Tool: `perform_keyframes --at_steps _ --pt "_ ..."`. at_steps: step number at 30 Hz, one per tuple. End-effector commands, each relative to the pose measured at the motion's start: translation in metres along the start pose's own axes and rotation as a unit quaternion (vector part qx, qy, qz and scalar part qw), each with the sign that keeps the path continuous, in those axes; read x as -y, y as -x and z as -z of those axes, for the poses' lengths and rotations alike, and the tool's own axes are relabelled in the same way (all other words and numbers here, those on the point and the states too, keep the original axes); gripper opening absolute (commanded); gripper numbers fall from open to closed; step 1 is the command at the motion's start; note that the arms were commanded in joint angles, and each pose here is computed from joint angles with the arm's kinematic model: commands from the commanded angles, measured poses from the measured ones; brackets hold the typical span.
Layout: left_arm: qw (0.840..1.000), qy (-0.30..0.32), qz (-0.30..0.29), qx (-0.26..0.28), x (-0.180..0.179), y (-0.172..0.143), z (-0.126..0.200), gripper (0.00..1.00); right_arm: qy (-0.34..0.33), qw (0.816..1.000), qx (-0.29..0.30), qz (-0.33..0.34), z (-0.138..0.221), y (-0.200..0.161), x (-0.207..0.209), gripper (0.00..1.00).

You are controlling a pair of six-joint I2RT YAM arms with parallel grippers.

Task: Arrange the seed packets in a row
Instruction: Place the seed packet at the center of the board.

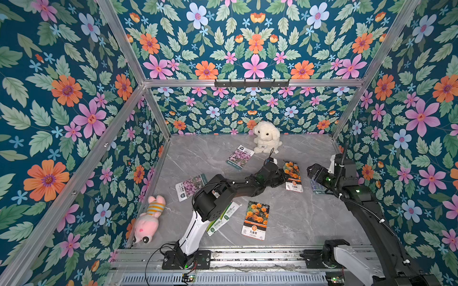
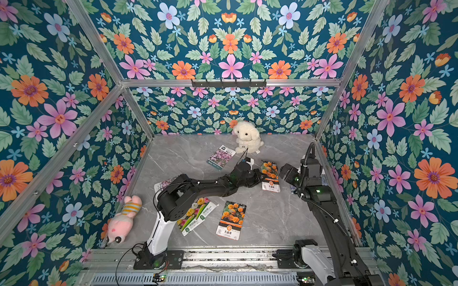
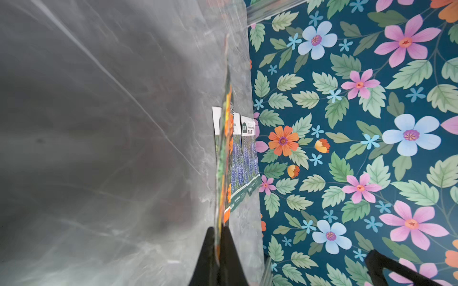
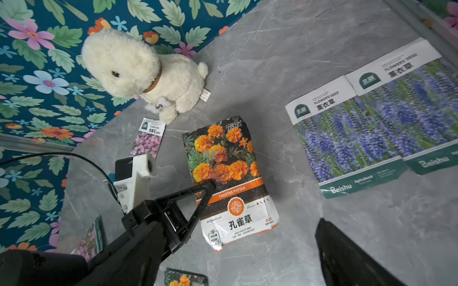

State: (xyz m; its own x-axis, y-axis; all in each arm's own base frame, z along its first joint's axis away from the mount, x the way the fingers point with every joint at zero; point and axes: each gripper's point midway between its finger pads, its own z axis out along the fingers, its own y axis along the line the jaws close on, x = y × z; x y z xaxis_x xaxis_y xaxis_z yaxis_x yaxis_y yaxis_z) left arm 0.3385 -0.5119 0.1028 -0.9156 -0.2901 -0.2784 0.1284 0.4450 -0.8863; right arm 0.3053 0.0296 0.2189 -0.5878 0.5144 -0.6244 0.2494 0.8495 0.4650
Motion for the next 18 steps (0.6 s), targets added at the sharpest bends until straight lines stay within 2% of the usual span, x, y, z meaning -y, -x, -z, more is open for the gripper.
perform_keyframes --at_steps 1,8,18 --pt "0.999 -0.017 0.04 -0.003 0.0 0.001 -0.015 0.0 -0.008 1.0 -0.002 0.016 0.0 -0.001 0.005 0.99" --pt "0.997 -0.025 0.069 -0.023 -0.011 -0.01 -0.041 0.0 -0.016 1.0 -0.004 0.009 -0.002 0.0 0.016 0.99" --pt "0.997 -0.007 0.07 -0.035 -0.02 -0.019 -0.063 0.0 -0.011 1.0 -0.013 -0.003 -0.009 -0.004 0.02 0.99"
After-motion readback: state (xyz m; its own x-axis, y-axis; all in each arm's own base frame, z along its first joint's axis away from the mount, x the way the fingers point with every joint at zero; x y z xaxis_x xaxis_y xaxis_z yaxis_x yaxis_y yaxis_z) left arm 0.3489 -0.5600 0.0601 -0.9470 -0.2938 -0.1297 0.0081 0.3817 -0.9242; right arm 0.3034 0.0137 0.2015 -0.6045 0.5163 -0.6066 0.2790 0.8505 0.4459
